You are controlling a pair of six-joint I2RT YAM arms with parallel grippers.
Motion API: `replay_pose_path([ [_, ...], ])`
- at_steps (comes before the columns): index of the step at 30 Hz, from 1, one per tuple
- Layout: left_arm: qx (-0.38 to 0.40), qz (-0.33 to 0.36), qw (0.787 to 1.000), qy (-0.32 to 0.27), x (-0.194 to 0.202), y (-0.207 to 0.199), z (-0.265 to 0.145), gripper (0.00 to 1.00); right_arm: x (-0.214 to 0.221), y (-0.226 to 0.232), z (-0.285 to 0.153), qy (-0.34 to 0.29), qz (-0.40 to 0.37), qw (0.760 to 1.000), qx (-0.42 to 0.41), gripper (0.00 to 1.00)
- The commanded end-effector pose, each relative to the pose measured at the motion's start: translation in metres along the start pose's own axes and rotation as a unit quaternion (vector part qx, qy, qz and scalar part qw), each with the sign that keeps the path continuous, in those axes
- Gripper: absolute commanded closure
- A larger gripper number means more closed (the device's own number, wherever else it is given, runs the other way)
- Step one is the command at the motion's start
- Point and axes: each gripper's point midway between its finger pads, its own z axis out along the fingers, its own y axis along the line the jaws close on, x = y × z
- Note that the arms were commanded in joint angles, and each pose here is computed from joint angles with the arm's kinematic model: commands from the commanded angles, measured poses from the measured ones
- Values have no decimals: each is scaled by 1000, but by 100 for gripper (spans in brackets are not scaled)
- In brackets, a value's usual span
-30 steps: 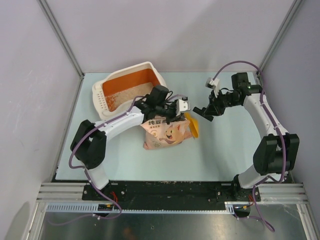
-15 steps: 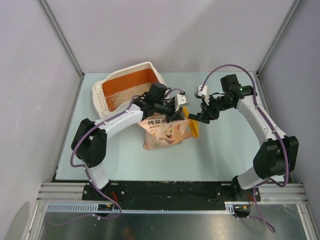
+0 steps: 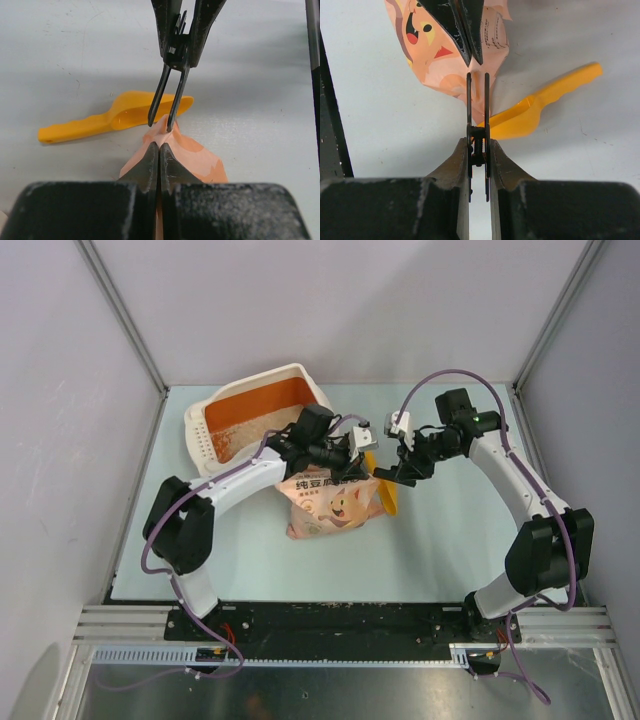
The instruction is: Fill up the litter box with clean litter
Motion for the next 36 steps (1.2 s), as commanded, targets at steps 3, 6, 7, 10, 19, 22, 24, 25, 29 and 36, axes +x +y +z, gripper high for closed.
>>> replay_pose_path([
  [3,-1,7,1000,-25,-23,6,-3,100,-6,1,5,-7,-7,1000,-7,100],
  [6,-2,7,1000,-24,-21,7,-2,100,-8,6,2,-11,-11,1000,-12,100],
  [7,-1,6,1000,-23,-20,7,-2,100,-8,8,1,-12,-14,1000,-15,100],
  [10,0,6,1000,-24,-21,7,-1,100,-5,13,-1,-5,-11,1000,-19,100],
  [19,9,4,999,-31,-27,5,-1,100,-4,-6,10,6,-2,1000,10,100],
  [22,9,3,999,-32,-26,5,-2,100,-6,-4,19,7,-9,1000,0,100],
  [24,9,2,999,-32,-26,5,-3,99,-7,-3,22,6,-16,1000,-3,100],
  [25,9,0,999,-32,-25,5,-4,97,-8,-1,25,7,-19,1000,-8,100],
  [29,3,-6,1000,-29,-21,6,-9,87,-11,0,26,5,-31,999,-8,100],
  [36,-18,-19,1000,-18,-4,5,-30,80,-10,0,27,10,-46,999,-10,100],
])
